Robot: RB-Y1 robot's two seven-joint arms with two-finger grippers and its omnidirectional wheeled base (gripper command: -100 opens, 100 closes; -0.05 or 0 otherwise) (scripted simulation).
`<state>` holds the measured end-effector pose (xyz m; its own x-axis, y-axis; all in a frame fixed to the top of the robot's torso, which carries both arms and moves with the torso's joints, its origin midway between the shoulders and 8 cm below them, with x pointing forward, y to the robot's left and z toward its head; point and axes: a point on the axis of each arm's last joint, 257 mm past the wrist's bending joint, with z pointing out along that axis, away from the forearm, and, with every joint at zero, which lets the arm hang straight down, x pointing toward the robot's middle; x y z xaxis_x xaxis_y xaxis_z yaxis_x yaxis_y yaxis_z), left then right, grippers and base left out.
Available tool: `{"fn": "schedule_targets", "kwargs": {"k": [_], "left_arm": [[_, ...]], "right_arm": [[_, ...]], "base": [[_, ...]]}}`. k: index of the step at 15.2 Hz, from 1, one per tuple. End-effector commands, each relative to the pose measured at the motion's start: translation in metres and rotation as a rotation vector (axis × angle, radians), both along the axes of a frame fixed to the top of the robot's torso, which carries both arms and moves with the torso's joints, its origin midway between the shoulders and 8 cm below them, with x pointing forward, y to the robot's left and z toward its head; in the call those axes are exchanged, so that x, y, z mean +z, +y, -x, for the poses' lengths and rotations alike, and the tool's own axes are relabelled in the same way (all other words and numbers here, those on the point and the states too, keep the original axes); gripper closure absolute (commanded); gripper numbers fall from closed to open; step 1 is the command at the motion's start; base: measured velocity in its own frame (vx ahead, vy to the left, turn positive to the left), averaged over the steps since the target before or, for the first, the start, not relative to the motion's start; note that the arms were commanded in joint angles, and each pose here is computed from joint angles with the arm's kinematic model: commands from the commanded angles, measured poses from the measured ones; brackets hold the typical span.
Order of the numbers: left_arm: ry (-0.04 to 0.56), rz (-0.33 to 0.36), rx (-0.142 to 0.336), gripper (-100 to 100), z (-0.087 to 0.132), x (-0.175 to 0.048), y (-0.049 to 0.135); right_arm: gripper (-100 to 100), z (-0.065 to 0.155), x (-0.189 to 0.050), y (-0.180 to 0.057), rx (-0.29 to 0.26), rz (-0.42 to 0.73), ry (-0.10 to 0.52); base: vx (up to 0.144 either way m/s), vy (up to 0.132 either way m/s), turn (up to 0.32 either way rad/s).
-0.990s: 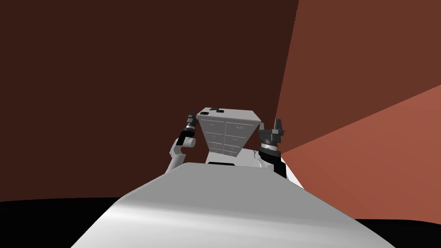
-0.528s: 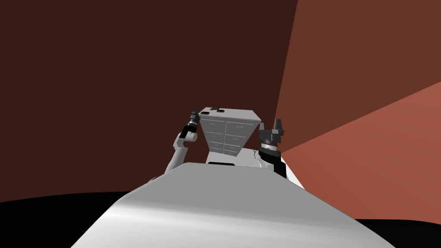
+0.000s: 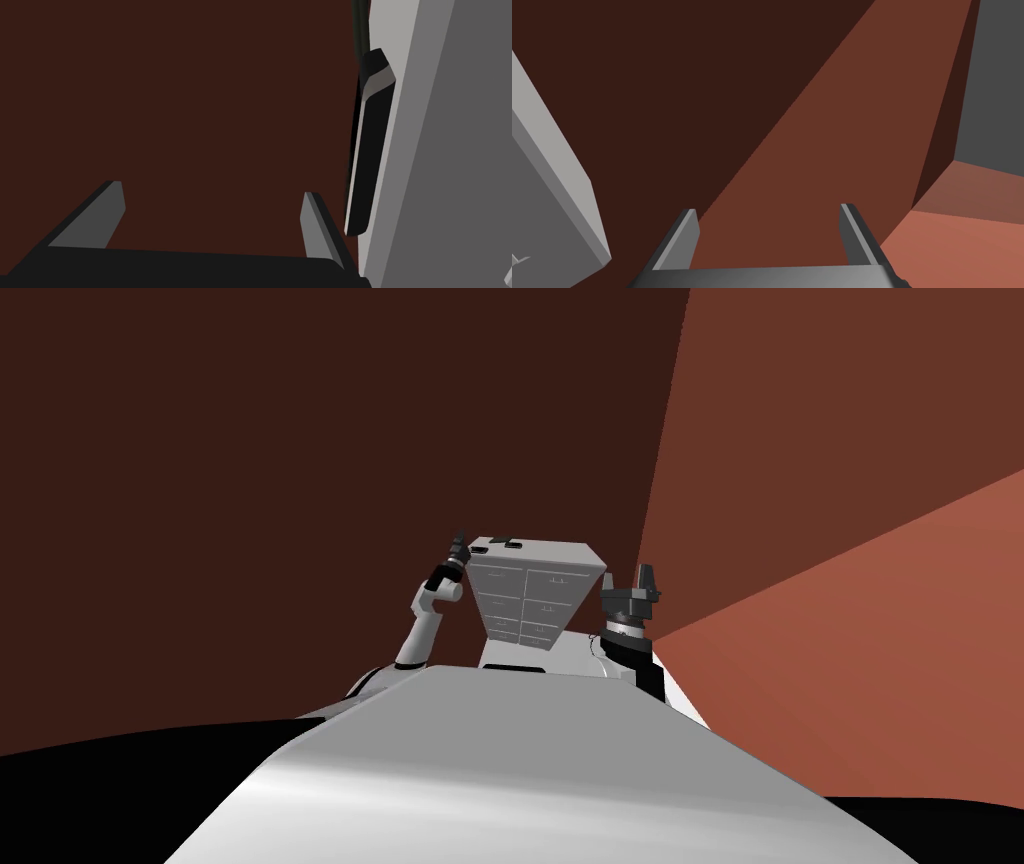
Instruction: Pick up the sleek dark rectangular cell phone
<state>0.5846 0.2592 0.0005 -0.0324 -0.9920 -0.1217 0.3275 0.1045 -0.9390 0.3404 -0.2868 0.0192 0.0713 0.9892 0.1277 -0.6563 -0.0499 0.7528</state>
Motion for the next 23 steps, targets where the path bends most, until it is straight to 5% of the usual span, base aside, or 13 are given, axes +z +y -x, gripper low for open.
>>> {"fn": "schedule_targets", "kwargs": {"k": [1, 2, 13, 23], "left_arm": [[0.012, 0.003, -0.011, -100, -0.008, 0.010, -0.006], [0.058, 0.014, -0.013, -100, -0.020, -0.002, -0.003], [0.161, 0.028, -0.043, -100, -0.064, 0.019, -0.024], [0.342, 0.056, -0.056, -100, -0.107, 0.024, -0.041]], "right_arm": [[0, 0.000, 0.000, 0.000, 0.000, 0.000, 0.000], [0, 0.000, 0.000, 0.000, 0.000, 0.000, 0.000], [0, 0.000, 0.000, 0.000, 0.000, 0.000, 0.000], [0, 0.000, 0.000, 0.000, 0.000, 0.000, 0.000]], "base": [[-0.016, 0.022, -0.011], [-0.016, 0.024, -0.013], [-0.012, 0.020, -0.012], [-0.009, 0.023, -0.016]]}}
